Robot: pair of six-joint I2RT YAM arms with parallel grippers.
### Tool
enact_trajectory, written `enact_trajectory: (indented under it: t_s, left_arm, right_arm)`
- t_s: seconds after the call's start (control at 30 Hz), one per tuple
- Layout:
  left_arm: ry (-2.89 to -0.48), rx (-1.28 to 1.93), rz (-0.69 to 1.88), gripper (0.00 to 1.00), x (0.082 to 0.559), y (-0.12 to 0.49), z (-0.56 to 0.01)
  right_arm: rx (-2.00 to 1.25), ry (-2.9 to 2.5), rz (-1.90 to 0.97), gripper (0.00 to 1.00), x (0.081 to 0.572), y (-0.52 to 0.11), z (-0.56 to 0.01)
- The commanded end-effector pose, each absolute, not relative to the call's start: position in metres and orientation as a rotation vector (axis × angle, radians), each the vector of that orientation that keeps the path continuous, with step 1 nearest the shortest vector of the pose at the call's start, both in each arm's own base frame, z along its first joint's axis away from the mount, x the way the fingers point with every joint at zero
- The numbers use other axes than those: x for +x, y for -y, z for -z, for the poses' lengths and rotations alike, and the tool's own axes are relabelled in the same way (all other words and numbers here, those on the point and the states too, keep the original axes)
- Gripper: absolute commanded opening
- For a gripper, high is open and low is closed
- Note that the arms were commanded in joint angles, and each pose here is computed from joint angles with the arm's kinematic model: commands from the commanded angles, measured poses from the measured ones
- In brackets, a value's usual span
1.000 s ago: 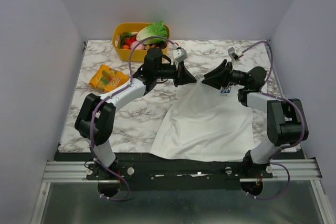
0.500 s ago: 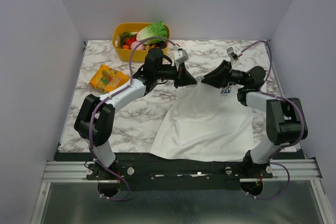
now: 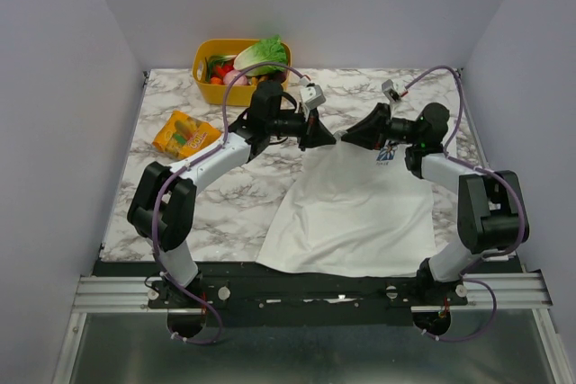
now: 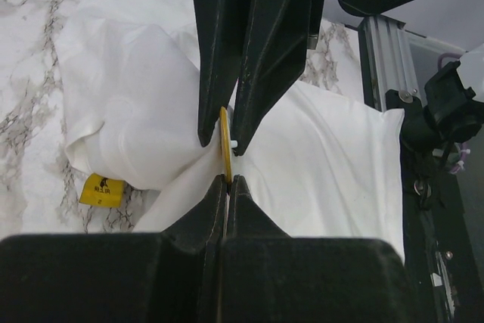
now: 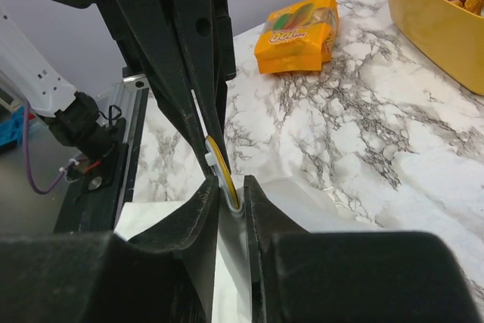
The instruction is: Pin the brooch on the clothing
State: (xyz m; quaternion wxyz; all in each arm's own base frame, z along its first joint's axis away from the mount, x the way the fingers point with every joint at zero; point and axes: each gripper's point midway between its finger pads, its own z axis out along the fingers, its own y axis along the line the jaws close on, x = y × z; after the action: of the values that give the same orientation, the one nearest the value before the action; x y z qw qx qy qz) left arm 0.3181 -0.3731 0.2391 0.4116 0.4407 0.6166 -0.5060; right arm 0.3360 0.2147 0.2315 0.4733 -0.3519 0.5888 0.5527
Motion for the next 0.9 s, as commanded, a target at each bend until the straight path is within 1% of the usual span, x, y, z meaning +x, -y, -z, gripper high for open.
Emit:
enact_trajectory:
  t_s: [0.0, 0.03, 0.17, 0.6, 0.67, 0.87]
  left_arm:
    - [-1.397, 1.212, 1.312, 0.00, 0.289, 0.397, -0.275]
    - [-1.401, 1.213, 1.309, 0.00, 0.288, 0.398, -0.275]
    - [-1.399, 1.221, 1.302, 0.00, 0.285, 0.401, -0.276]
    - [-1.395, 1.206, 1.285, 0.00, 0.279, 0.399, -0.279]
    - [-1.395, 1.204, 1.282, 0.00, 0.279, 0.398, -0.279]
    - [-1.404, 1.192, 1.269, 0.00, 0.281, 0.397, -0.278]
  right_arm:
    - [-0.839, -1.449, -1.284, 0.22, 0.346, -0.226, -0.235]
    - [-0.838, -1.449, -1.273, 0.20, 0.347, -0.227, -0.236]
    - [-0.793, -1.474, -1.231, 0.19, 0.352, -0.226, -0.235]
    - [-0.455, -1.547, -1.029, 0.20, 0.380, -0.206, -0.234]
    - [-0.435, -1.550, -1.022, 0.20, 0.381, -0.204, -0.234]
    - [-0.387, -1.543, -1.012, 0.27, 0.382, -0.200, -0.236]
